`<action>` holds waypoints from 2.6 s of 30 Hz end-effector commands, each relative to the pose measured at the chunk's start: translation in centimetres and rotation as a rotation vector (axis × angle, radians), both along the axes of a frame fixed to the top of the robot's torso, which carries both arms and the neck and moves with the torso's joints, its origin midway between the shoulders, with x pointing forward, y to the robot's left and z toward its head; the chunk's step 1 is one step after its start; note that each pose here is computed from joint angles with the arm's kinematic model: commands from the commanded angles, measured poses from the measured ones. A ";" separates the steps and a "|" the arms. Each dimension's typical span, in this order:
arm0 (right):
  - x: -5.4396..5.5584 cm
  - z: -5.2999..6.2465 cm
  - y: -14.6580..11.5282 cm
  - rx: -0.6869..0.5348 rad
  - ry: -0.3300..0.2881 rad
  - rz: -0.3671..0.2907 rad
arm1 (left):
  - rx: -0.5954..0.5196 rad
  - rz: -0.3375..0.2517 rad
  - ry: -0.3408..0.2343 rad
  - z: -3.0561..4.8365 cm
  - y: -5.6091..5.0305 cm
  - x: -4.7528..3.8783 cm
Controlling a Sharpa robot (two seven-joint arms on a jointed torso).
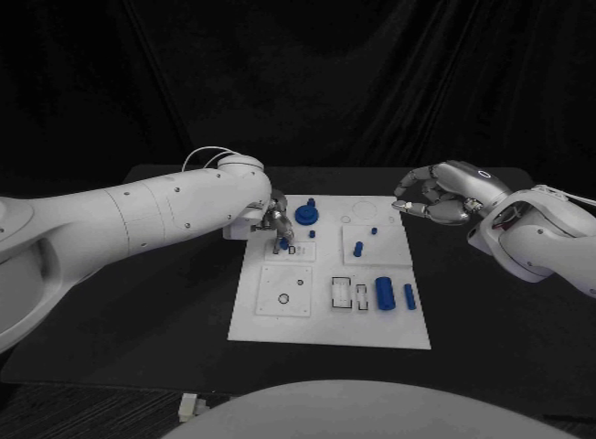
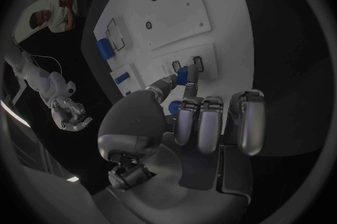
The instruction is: Assemble the parts on the task board
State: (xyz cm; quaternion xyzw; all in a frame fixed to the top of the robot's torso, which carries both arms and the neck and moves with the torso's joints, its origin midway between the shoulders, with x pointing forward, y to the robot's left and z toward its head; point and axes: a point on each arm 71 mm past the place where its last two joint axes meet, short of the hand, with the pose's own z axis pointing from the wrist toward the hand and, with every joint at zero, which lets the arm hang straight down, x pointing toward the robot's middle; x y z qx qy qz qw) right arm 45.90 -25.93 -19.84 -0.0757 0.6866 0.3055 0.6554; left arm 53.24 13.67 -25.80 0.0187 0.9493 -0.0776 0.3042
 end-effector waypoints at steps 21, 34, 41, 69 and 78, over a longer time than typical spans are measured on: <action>0.0 -0.4 -0.2 -0.010 0.023 -0.022 | -0.116 0.187 0.076 -0.06 1.0 -0.49; 0.0 -0.5 -0.1 -0.012 0.026 -0.024 | -0.120 0.187 0.086 -0.09 0.7 -0.60; 0.0 -0.5 -0.2 -0.012 0.026 -0.025 | -0.125 0.192 0.077 -0.05 0.6 -0.56; 0.0 -0.5 -0.2 -0.013 0.029 -0.023 | -0.144 0.184 0.072 -0.22 0.1 -0.48; 0.0 -0.5 -0.2 -0.013 0.028 -0.024 | -0.143 0.180 0.078 -0.32 0.1 -0.56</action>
